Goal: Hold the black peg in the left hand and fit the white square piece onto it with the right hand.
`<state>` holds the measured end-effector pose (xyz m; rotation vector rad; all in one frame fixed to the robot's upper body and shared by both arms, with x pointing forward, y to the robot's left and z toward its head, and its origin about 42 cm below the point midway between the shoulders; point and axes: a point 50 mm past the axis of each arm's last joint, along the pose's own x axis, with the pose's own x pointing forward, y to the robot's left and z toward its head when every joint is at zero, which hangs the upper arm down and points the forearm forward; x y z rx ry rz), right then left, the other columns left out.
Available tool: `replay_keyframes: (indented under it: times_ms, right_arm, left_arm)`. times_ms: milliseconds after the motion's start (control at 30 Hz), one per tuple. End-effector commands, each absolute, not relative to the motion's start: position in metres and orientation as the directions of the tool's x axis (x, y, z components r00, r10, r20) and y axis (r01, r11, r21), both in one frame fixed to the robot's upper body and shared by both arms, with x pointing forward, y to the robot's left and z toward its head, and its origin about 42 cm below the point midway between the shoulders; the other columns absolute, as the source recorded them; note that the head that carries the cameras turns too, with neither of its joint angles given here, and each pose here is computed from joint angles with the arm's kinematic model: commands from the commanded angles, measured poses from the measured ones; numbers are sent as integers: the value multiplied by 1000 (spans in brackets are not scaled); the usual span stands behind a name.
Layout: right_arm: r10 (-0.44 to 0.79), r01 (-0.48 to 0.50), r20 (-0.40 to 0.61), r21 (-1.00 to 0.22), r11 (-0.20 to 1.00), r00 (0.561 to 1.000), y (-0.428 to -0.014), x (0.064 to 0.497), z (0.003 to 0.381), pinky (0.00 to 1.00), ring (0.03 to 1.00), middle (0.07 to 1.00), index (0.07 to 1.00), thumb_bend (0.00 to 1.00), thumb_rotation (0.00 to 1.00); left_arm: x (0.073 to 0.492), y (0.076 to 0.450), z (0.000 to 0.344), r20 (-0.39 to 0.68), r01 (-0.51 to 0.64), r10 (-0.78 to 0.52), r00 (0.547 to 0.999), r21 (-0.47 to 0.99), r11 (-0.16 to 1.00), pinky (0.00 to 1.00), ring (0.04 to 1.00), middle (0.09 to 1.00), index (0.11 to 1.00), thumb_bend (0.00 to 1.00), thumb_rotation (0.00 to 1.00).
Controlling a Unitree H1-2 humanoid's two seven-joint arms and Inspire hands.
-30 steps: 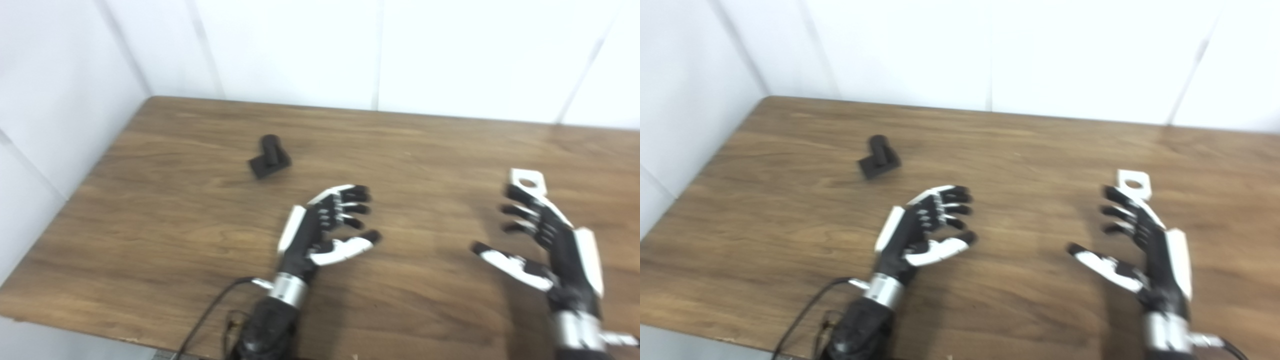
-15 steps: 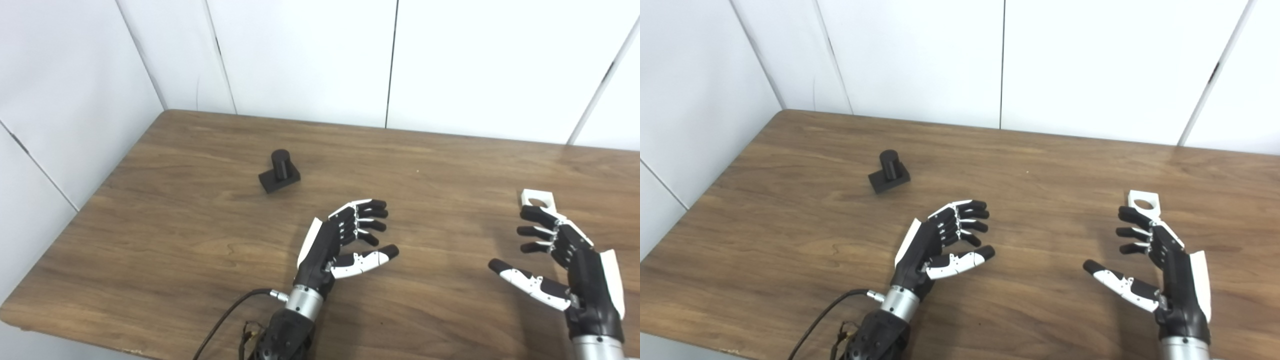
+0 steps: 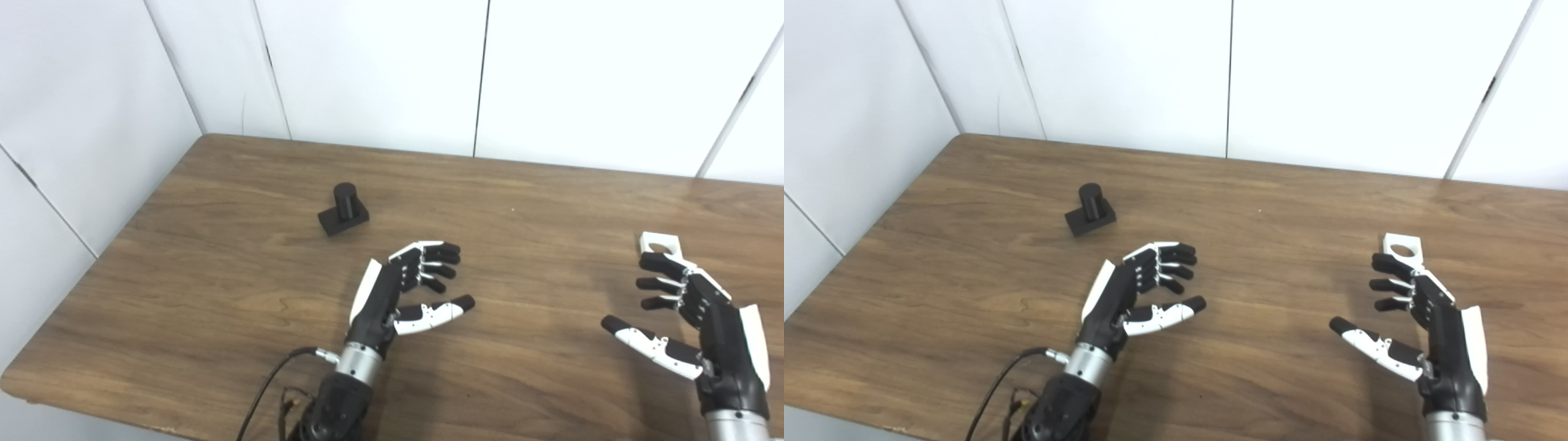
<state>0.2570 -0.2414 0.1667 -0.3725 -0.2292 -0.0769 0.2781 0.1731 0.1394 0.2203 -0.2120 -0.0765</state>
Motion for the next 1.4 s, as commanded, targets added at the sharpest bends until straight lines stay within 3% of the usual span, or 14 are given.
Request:
replay_keyframes:
  times_ms: [0, 167, 800, 1167, 1367]
  right_arm:
    - [-25, 128, 282, -353, 927, 959, -242, 252, 177, 542, 664, 734, 714, 675, 0]
    - [-26, 129, 282, -353, 927, 959, -242, 252, 179, 538, 660, 733, 714, 668, 0]
    - [-32, 131, 271, -356, 925, 962, -241, 254, 179, 559, 674, 739, 717, 652, 0]
    - [-39, 135, 267, -351, 927, 963, -244, 253, 179, 549, 668, 738, 715, 649, 0]
    - [-44, 135, 262, -341, 931, 964, -243, 251, 179, 543, 660, 732, 711, 647, 0]
  left_arm:
    - [288, 176, 163, 296, -9, -83, 951, 296, 955, 499, 611, 670, 638, 672, 104]
    - [294, 187, 175, 295, -70, -75, 952, 453, 889, 527, 678, 717, 635, 714, 133]
    - [311, 228, 221, 398, -290, 2, 917, 665, 688, 590, 721, 756, 639, 686, 162]
    - [329, 246, 233, 430, -377, 0, 903, 793, 478, 577, 737, 788, 659, 698, 262]
    - [343, 259, 245, 423, -386, -19, 906, 842, 376, 601, 782, 830, 690, 719, 386]
